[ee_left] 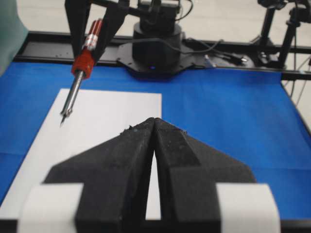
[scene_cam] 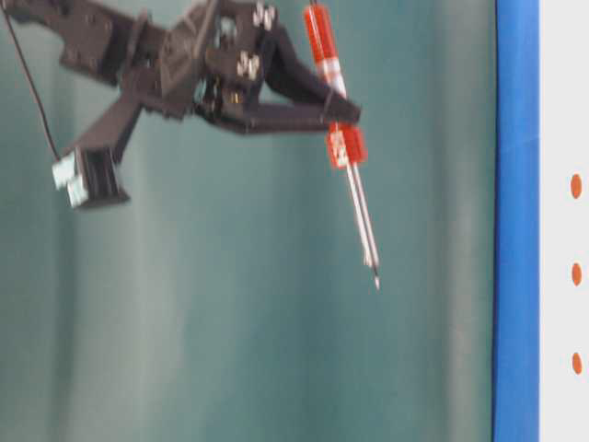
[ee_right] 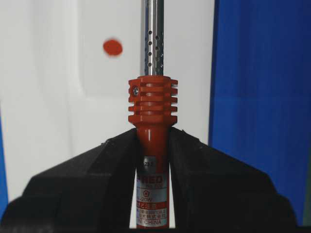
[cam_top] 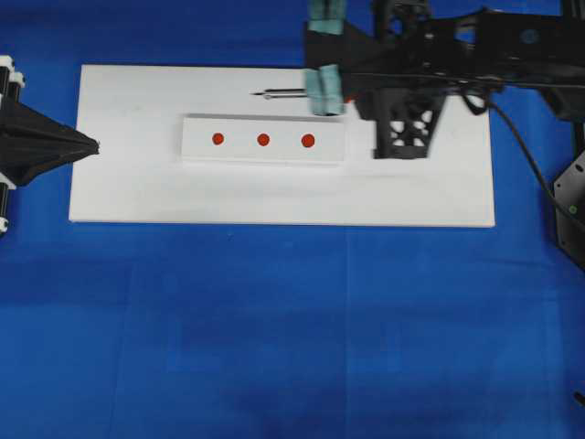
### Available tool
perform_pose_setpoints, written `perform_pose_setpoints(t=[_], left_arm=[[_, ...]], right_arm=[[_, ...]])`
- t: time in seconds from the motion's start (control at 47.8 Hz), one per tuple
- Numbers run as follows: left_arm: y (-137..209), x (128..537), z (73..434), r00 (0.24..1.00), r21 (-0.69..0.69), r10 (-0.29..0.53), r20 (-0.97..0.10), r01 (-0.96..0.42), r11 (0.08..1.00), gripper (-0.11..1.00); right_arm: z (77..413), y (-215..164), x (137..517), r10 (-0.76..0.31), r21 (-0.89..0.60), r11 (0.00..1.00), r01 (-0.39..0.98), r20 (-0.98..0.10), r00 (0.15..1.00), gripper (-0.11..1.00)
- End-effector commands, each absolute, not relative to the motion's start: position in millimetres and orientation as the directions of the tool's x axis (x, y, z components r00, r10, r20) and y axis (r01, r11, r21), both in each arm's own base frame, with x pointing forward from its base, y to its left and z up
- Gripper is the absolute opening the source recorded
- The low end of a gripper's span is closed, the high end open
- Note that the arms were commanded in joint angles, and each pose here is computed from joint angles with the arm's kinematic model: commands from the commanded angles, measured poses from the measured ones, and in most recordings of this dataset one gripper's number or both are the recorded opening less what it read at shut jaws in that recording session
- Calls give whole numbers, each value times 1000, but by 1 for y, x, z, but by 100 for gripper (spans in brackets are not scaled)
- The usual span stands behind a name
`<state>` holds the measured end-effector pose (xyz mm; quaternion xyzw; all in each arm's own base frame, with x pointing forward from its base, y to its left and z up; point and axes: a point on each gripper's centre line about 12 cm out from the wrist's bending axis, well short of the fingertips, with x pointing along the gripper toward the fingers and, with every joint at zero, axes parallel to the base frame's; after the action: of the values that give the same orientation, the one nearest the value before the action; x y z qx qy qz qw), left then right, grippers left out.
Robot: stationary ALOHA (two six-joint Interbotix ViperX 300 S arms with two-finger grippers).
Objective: Touch the tip of the soldering iron to the mark.
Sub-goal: 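Raise the iron with the right gripper away from the strip, then lower the iron tip with the right gripper onto the middle red dot again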
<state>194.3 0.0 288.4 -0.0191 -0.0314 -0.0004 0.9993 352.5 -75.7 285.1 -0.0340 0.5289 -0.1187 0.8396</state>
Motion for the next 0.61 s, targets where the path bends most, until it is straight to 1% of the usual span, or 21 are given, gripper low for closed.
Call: perform_pose_setpoints(t=[0.0,0.167,0.418,0.586], left_arm=[[0,195,292,997,-35,1,75,2,999,0],[0,196,292,997,-32,1,74,1,999,0],[1,195,292,997,-31,3,75,0,1000,0],[0,195,292,997,-31,1,75,1,1000,0]], right_arm=[[298,-74,340,-239,-177,968,177,-863,446,6],[294,-72,330,-236,-167,967,191,-867,439,6],[288,-73,334,-235,-170,968,187,-874,425,6],[275,-73,340,-229,-168,969,183,-889,397,6]])
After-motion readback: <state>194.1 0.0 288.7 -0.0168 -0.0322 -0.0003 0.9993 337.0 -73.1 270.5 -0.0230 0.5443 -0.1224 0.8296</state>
